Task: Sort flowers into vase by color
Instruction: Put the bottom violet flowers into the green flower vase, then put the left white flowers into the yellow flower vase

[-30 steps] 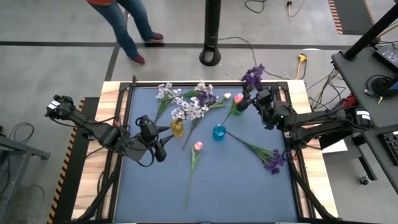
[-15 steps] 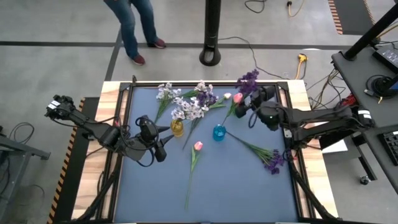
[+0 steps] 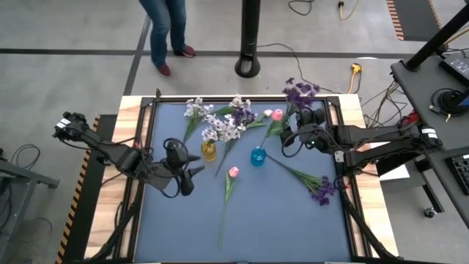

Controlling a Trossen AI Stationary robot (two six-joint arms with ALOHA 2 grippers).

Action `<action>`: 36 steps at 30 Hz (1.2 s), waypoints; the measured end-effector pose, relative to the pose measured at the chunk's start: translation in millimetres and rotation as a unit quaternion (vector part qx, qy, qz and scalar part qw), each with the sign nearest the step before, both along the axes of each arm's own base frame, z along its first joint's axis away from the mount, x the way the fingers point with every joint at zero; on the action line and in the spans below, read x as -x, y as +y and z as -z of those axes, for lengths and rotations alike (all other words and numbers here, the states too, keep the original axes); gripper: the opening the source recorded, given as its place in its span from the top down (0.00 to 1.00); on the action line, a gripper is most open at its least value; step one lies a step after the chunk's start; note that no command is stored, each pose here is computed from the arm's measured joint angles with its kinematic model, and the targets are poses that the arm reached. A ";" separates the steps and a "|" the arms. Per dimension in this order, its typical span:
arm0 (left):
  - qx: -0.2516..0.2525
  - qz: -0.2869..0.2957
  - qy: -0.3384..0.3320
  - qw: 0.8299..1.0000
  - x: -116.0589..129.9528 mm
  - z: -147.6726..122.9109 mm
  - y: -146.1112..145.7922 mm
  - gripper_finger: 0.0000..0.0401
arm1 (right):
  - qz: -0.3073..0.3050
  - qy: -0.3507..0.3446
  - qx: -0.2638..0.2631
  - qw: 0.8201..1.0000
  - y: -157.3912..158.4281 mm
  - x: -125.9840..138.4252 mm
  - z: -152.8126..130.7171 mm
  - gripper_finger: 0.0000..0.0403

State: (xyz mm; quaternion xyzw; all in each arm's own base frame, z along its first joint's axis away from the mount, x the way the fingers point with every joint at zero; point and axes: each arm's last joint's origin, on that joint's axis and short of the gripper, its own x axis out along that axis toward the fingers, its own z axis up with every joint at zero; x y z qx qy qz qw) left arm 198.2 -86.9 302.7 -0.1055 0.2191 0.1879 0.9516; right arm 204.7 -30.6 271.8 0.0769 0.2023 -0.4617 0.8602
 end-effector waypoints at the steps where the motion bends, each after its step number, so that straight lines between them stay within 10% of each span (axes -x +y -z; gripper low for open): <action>1: 0.024 0.016 0.006 1.000 0.4 -2.9 -1.1 0.60 | -0.007 -0.001 -0.005 1.000 0.9 -0.3 0.2 0.16; 9: 0.048 -0.005 0.101 0.994 13.5 -22.3 4.3 0.60 | -0.040 0.033 -0.070 0.996 4.1 5.0 9.6 0.16; 17: 0.058 -0.147 0.155 0.975 32.5 -39.3 18.2 0.60 | -0.001 0.098 -0.120 0.988 5.3 22.5 10.3 0.16; 36: 0.009 -0.151 0.211 0.966 5.7 -30.6 4.1 0.60 | -0.046 0.102 -0.149 0.982 8.5 22.3 -13.7 0.16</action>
